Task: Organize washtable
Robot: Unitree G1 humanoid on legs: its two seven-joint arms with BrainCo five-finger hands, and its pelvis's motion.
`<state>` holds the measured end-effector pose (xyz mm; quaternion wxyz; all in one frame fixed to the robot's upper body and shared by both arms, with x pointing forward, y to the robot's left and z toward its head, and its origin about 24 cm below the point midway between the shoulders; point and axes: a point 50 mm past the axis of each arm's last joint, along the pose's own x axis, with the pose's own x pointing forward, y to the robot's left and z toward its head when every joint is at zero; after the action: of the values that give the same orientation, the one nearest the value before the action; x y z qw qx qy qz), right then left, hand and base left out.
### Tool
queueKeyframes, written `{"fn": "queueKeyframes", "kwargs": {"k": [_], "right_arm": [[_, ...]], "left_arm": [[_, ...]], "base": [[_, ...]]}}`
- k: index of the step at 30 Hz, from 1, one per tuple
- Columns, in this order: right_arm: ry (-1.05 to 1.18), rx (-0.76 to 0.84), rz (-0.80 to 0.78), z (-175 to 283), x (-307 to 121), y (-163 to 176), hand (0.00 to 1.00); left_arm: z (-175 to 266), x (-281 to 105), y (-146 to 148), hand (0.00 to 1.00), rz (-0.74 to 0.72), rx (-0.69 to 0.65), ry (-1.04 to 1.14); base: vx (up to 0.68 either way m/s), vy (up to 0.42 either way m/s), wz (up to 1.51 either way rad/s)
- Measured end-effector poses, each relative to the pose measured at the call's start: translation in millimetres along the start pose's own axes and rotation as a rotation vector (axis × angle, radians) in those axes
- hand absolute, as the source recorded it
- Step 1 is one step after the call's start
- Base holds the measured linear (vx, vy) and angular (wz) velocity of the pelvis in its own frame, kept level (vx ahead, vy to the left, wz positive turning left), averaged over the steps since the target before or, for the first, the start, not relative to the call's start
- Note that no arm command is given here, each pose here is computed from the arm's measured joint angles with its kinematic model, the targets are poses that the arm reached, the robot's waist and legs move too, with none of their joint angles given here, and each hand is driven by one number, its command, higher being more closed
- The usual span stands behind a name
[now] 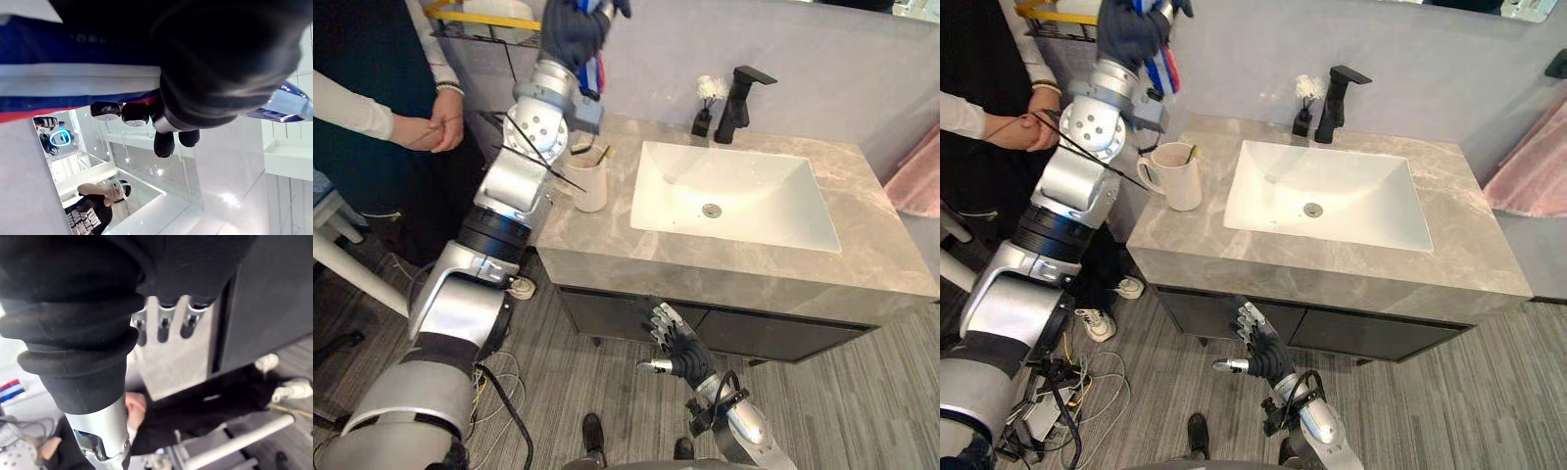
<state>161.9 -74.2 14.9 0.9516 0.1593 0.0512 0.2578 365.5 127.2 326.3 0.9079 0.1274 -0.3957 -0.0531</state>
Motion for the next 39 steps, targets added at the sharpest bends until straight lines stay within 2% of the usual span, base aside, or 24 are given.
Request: {"fn": "queueKeyframes", "kwargs": {"k": [6,11,20,39], "right_arm": [[0.012,0.031,0.019,-4.0,0.1,5.2,0.0],[0.004,0.035,0.028,-2.7,2.4,6.8,0.0],[-0.005,0.029,0.053,-0.4,6.5,9.8,0.0],[0.005,0.01,0.064,-0.5,5.7,8.2,0.0]], "left_arm": [[33.0,27.1,27.9,1.0,0.109,0.078,-0.085],[42.3,30.8,43.0,1.0,0.162,0.113,-0.109],[36.8,30.6,47.1,1.0,0.172,0.124,-0.083],[33.7,32.0,29.4,1.0,0.144,0.062,-0.076]], "base": [[0.01,0.005,-0.02],[0.01,0.006,0.0],[0.01,0.01,0.01],[0.0,0.0,0.0]]}}
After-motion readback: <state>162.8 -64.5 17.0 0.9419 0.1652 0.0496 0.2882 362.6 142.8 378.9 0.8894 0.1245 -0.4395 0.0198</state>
